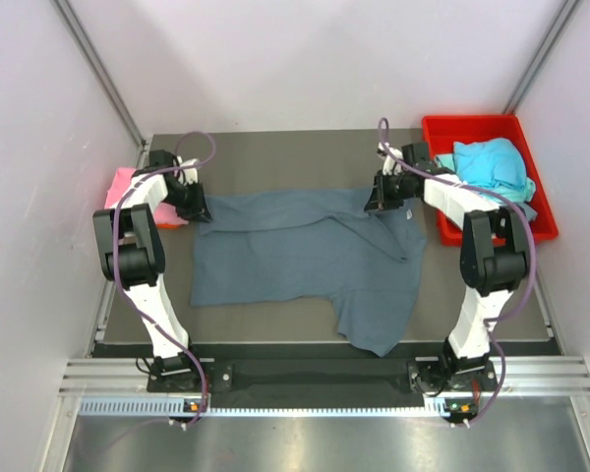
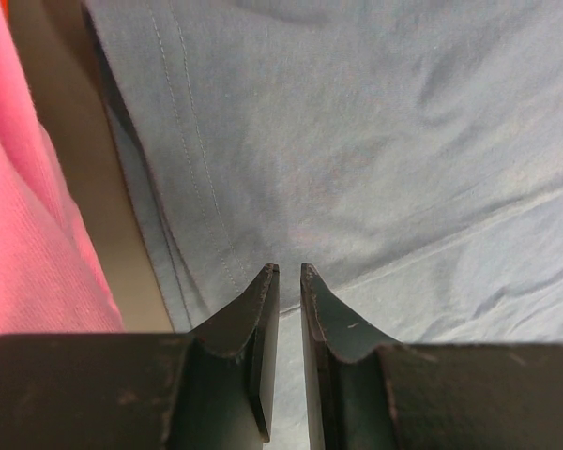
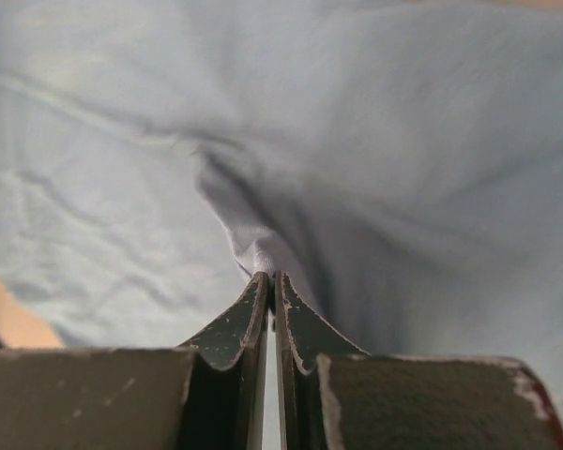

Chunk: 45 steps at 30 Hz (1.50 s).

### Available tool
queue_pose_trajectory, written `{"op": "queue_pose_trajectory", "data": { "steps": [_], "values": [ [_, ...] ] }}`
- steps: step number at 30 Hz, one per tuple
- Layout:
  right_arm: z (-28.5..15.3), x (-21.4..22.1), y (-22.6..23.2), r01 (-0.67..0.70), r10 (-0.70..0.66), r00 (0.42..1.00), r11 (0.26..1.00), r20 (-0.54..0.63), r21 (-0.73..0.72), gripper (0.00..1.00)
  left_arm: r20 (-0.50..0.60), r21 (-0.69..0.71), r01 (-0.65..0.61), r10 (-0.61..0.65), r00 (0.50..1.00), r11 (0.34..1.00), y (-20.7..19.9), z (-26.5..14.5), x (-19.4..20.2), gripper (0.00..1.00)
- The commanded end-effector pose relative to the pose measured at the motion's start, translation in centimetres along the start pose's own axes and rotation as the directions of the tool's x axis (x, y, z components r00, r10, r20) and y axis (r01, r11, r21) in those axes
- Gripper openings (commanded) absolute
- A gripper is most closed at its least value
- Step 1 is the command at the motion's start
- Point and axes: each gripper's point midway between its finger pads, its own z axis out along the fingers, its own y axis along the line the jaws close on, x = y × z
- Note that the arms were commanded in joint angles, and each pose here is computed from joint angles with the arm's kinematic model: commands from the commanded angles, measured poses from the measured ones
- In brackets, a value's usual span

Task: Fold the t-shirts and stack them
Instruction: Fold the tshirt

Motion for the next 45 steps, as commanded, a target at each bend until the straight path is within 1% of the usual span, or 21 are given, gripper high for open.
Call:
{"op": "queue_pose_trajectory", "data": {
  "steps": [1, 2, 4, 5, 8, 9, 11, 15, 16, 18, 22, 23, 25, 27, 28, 29, 30, 31, 35, 40, 45],
  "values": [
    [-1.7, 0.6, 3.6, 0.011, -0.010, 1.000, 0.999, 0.018, -0.053, 0.04, 0.070, 0.025, -0.031, 0.029, 0.997, 0.999, -1.1, -1.1, -1.7, 0.20],
    [-1.3, 2.4, 4.1, 0.002, -0.003, 1.000, 0.998, -0.016, -0.063, 0.04, 0.072, 0.026, -0.033, 0.032, 0.997, 0.999, -1.1, -1.1, -1.7, 0.20],
    [-1.4, 3.1, 5.3, 0.007, -0.009, 1.000, 0.997, -0.014, -0.079, 0.04, 0.073, 0.026, -0.037, 0.035, 0.997, 0.999, -1.1, -1.2, -1.7, 0.20],
    [-0.9, 4.7, 6.0, 0.006, -0.011, 0.999, 0.996, -0.046, -0.091, 0.04, 0.075, 0.024, -0.038, 0.036, 0.997, 0.999, -1.0, -1.3, -1.7, 0.20],
    [-0.5, 6.0, 7.9, 0.030, -0.037, 0.997, 0.992, -0.063, -0.119, 0.04, 0.075, 0.022, -0.042, 0.041, 0.996, 0.999, -1.1, -1.3, -1.6, 0.20],
    [-0.5, 6.2, 8.3, 0.027, -0.036, 0.997, 0.992, -0.067, -0.124, 0.06, 0.075, 0.023, -0.039, 0.037, 0.997, 0.999, -1.1, -1.3, -1.6, 0.20],
    [-0.5, 6.1, 9.0, 0.042, -0.050, 0.997, 0.991, -0.060, -0.129, 0.12, 0.078, 0.024, -0.041, 0.039, 0.996, 0.999, -1.2, -1.4, -1.6, 0.20],
    [-1.2, 4.6, 9.1, 0.063, -0.067, 0.997, 0.992, -0.036, -0.110, 0.34, 0.080, 0.025, -0.039, 0.037, 0.996, 0.999, -1.2, -1.4, -1.4, 0.20],
    [-1.5, 3.9, 9.0, 0.065, -0.067, 0.998, 0.992, -0.020, -0.105, 0.35, 0.080, 0.027, -0.039, 0.037, 0.996, 0.999, -1.3, -1.5, -1.4, 0.20],
    [-2.4, 1.7, 8.1, 0.052, -0.049, 0.998, 0.996, 0.034, -0.079, 0.41, 0.083, 0.027, -0.039, 0.037, 0.996, 0.999, -1.3, -1.6, -1.5, 0.20],
    [-3.3, -1.4, 5.0, 0.002, -0.002, 0.993, 1.000, 0.115, -0.003, 0.44, 0.080, 0.014, -0.040, 0.039, 0.996, 0.999, -1.0, -1.6, -2.2, 0.20],
    [-3.7, -2.2, 3.8, -0.015, 0.012, 0.990, 1.000, 0.139, 0.018, 0.45, 0.094, -0.017, -0.041, 0.043, 0.995, 0.999, -0.6, -1.8, -3.1, 0.20],
    [-3.3, -2.7, 1.9, -0.013, 0.004, 0.989, 0.998, 0.150, 0.061, 0.48, 0.109, -0.046, -0.042, 0.047, 0.993, 0.998, -0.2, -2.2, -3.9, 0.24],
    [-3.6, -3.8, -0.2, -0.009, -0.011, 0.984, 0.994, 0.177, 0.107, 0.50, 0.138, -0.089, -0.054, 0.066, 0.988, 0.995, 0.3, -2.9, -5.2, 0.30],
    [-3.1, -3.8, -1.3, -0.020, -0.001, 0.985, 0.992, 0.171, 0.122, 0.50, 0.146, -0.102, -0.060, 0.075, 0.987, 0.993, 0.5, -2.9, -5.6, 0.35],
    [-3.5, -4.6, -2.3, -0.027, 0.001, 0.982, 0.990, 0.190, 0.136, 0.50, 0.154, -0.109, -0.069, 0.085, 0.984, 0.992, 0.6, -3.0, -6.4, 0.37],
    [-3.5, -4.9, -3.0, -0.030, 0.002, 0.981, 0.989, 0.193, 0.146, 0.50, 0.154, -0.110, -0.069, 0.085, 0.984, 0.992, 0.7, -3.0, -6.7, 0.37],
    [-3.2, -5.0, -4.1, -0.044, 0.013, 0.982, 0.987, 0.190, 0.156, 0.51, 0.134, -0.109, -0.055, 0.070, 0.989, 0.992, 1.0, -3.0, -6.6, 0.43],
    [-2.9, -6.5, -6.7, -0.055, 0.015, 0.977, 0.981, 0.211, 0.184, 0.51, 0.114, -0.114, -0.040, 0.053, 0.992, 0.993, 1.8, -2.0, -8.6, 0.43],
    [-2.1, -7.3, -9.6, -0.081, 0.036, 0.974, 0.977, 0.221, 0.198, 0.52, 0.102, -0.120, -0.045, 0.057, 0.993, 0.992, 2.8, -0.3, -9.6, 0.43],
    [-1.5, -8.8, -10.3, -0.080, 0.031, 0.971, 0.977, 0.239, 0.197, 0.52, 0.098, -0.151, -0.029, 0.044, 0.994, 0.988, 4.0, 0.8, -10.0, 0.43]
  ]
}}
